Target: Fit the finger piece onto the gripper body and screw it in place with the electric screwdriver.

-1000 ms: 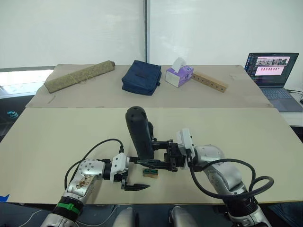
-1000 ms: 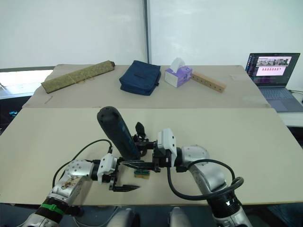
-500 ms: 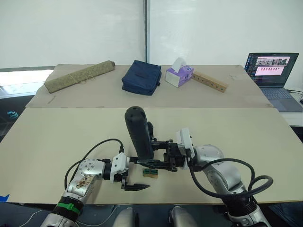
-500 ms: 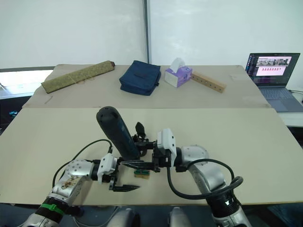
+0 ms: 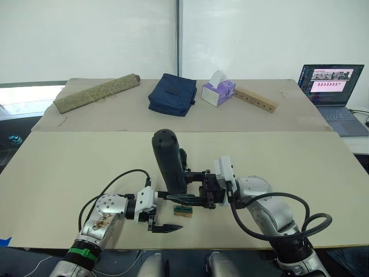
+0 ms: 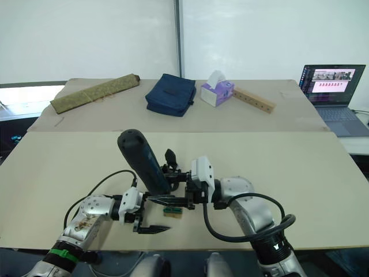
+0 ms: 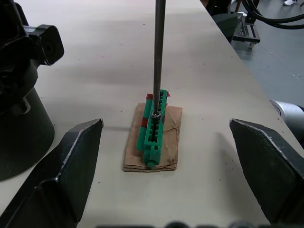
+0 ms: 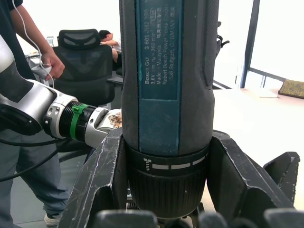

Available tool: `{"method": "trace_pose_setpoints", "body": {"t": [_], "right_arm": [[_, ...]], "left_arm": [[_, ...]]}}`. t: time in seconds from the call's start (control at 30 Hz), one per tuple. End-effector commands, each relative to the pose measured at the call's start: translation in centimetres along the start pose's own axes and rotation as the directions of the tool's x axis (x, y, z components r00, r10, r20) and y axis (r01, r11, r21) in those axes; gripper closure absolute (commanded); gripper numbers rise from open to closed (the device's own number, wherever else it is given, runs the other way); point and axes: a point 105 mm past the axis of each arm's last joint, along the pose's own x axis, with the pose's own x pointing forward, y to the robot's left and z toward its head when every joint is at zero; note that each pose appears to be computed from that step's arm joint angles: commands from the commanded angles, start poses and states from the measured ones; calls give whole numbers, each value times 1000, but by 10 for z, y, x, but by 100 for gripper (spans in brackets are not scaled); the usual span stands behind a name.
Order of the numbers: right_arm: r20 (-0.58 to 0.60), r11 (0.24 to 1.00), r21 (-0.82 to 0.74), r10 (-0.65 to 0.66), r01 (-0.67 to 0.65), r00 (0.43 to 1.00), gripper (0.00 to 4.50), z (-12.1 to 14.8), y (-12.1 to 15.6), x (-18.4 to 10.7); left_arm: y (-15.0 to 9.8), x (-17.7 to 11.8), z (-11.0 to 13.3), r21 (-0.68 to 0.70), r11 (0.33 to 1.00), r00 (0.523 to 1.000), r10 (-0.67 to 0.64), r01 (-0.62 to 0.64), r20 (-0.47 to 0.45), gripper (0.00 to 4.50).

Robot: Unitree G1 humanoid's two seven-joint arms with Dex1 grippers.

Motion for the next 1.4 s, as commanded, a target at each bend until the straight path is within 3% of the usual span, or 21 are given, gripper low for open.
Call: {"method": "trace_pose_setpoints", "body": {"t": [0.03, 1.03, 1.4], "right_arm": [[44, 998, -59, 33, -30, 999, 260, 14, 2, 5], [13, 997, -60, 41, -40, 999, 260, 7, 3, 5], [77, 998, -63, 35, -30, 996, 260, 22, 2, 5]], "left_arm": [[-10, 1, -19, -78, 997, 998, -19, 14, -55, 1], [-9, 0, -19, -77, 997, 998, -10, 6, -58, 1], [-5, -1, -13, -82, 997, 1000, 10, -12, -24, 1]]}}
